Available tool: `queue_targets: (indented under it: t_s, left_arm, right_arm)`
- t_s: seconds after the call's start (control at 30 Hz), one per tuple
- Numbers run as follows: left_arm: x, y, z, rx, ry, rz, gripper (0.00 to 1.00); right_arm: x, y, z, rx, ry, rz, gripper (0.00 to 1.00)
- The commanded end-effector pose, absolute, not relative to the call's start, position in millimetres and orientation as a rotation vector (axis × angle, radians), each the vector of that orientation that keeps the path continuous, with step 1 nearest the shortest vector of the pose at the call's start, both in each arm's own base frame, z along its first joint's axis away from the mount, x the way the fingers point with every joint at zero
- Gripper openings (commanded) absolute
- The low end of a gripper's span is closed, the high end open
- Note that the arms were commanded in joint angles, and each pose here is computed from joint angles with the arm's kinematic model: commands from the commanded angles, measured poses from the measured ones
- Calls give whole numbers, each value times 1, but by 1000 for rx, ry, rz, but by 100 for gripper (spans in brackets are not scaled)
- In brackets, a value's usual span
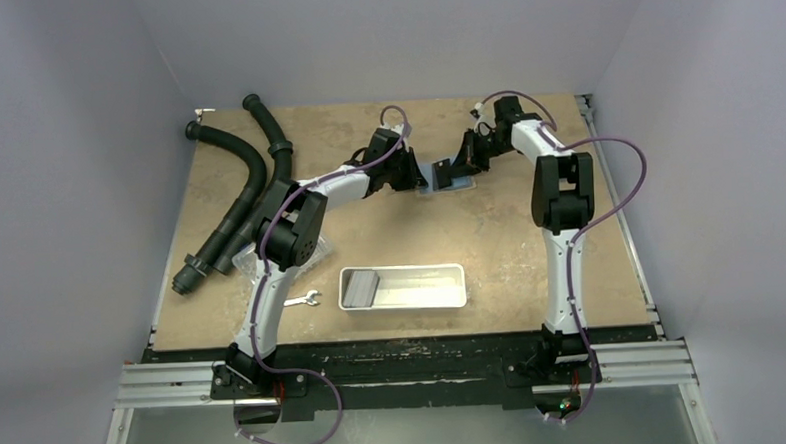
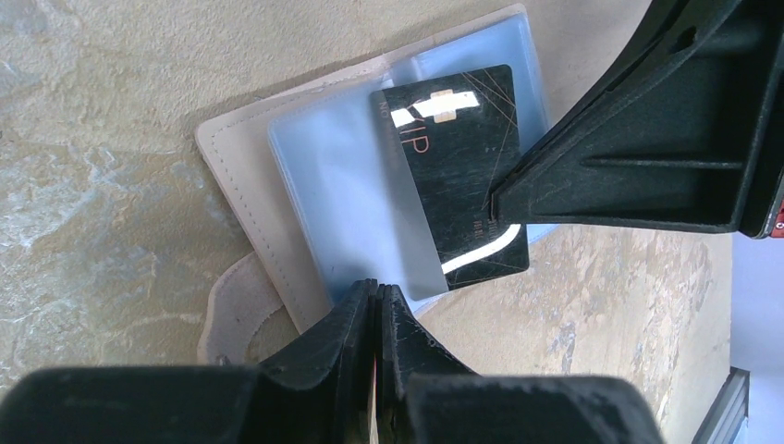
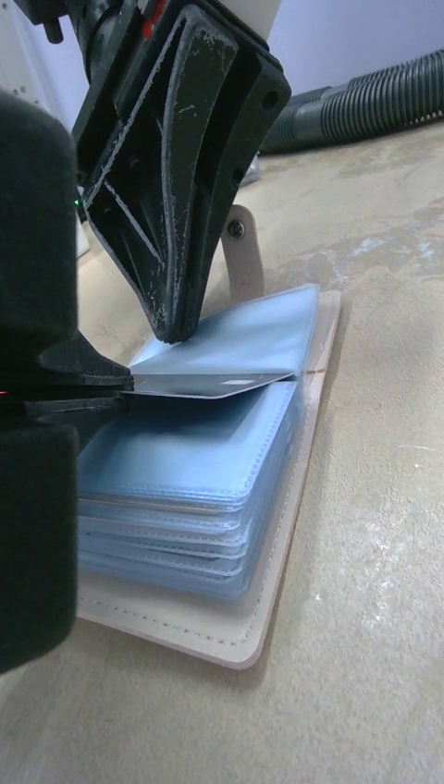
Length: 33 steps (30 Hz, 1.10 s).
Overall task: Put the credit cards into the card holder
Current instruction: Insert the credit card into the card holder.
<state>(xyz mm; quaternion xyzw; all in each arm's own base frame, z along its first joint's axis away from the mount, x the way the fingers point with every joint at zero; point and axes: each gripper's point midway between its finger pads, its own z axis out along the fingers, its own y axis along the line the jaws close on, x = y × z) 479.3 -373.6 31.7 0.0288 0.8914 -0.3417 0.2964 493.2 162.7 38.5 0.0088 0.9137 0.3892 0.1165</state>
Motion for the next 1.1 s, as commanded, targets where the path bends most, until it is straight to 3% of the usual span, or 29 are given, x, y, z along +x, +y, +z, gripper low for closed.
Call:
queue_targets:
  t_s: [0.0, 0.13, 0.33, 0.47, 1.07]
  left_arm:
    - [477, -357, 9, 77, 2434, -839, 6]
    - [480, -356, 16, 93, 2427, -831, 6]
    - [492, -350, 36, 81, 2402, -850, 9]
    - [494, -344, 33, 46, 2406, -837, 10]
    - [487, -341, 9, 18, 2445, -833, 6]
  right_arm:
    - [496, 167, 33, -55, 2651, 1187, 0]
    - [500, 171, 33, -131, 2619, 1234, 0]
    - [509, 165, 28, -153, 2630, 1164, 27]
    - [510, 162, 35, -129, 2619, 1115, 39]
    - [518, 138, 44, -26, 2639, 852, 39]
